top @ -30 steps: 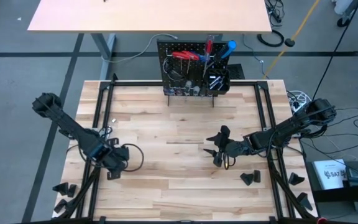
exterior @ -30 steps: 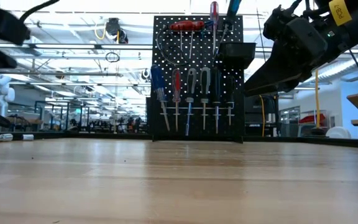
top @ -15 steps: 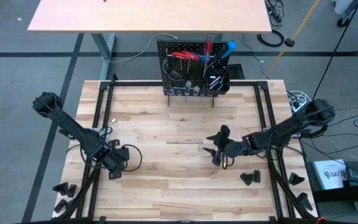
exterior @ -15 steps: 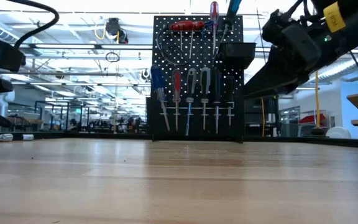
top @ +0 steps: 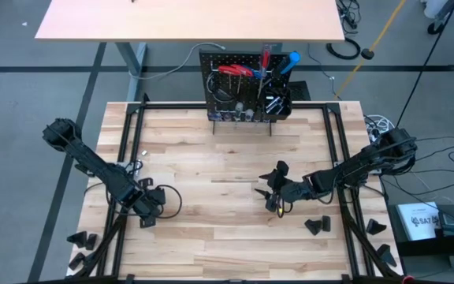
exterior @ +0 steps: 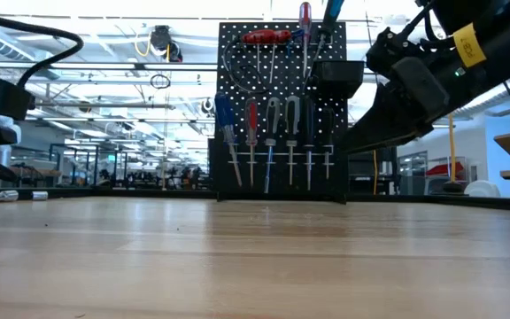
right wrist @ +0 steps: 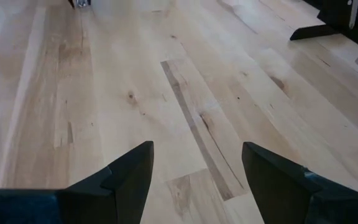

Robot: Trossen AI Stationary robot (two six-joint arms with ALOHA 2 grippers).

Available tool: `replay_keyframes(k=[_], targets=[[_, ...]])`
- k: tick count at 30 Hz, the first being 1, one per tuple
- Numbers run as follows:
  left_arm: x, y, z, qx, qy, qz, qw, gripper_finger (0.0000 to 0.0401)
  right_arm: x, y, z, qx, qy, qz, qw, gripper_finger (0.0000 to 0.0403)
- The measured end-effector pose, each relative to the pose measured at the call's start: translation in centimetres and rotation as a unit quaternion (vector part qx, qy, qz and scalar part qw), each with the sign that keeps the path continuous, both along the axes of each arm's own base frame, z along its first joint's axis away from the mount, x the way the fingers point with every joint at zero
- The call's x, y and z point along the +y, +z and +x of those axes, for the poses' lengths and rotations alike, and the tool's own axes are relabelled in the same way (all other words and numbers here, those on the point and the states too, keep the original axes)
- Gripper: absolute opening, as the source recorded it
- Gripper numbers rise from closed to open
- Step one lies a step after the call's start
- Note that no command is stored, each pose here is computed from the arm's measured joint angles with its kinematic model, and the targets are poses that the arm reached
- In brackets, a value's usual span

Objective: Hang tools onto peg board
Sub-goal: Put the silver socket into the black bin on the peg board

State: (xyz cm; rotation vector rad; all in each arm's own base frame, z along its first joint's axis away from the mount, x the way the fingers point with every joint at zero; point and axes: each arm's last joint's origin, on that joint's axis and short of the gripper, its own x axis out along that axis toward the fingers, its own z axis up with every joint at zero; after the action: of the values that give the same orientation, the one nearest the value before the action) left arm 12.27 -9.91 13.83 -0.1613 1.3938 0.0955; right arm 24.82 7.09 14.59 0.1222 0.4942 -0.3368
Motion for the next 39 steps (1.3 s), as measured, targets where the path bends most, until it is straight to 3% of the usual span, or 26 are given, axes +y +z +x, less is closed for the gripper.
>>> replay_keyframes(k=[9,16,19,22,25,28,36,39], targets=[[-0.3,-0.3,0.4,0.008,-0.001,0.01,1.0,0.0064,0.0,0.2,0.1,-0.01,0.002,0.001,1.0,0.0238],[-0.5,1.8,0.9,-0.009,-0.011,0.005,1.0,0.0062,0.1,0.4,0.2,-0.022,0.003,0.005,1.0,0.0238],[-0.6,3.3,1.8,-0.054,-0.012,0.003,0.998,0.0062,0.1,0.4,0.3,-0.025,0.003,0.005,1.0,0.0238],[-0.7,5.0,3.1,-0.144,-0.009,0.025,0.989,0.0062,0.1,0.5,0.3,-0.031,0.003,0.007,0.999,0.0238],[-0.9,7.0,5.1,-0.27,-0.005,0.045,0.962,0.0062,0.1,0.6,0.4,-0.033,0.003,0.008,0.999,0.0238],[-0.7,8.9,7.2,-0.386,0.001,0.065,0.92,0.0062,0.1,0.7,0.4,-0.041,0.003,0.011,0.999,0.0238],[2.7,14.0,12.5,-0.633,0.052,0.137,0.76,0.0062,0.2,1.0,0.5,-0.055,0.003,0.017,0.998,0.0238],[5.3,14.7,14.3,-0.68,0.072,0.139,0.717,0.0062,0.2,1.1,0.6,-0.063,0.002,0.02,0.998,0.0238]])
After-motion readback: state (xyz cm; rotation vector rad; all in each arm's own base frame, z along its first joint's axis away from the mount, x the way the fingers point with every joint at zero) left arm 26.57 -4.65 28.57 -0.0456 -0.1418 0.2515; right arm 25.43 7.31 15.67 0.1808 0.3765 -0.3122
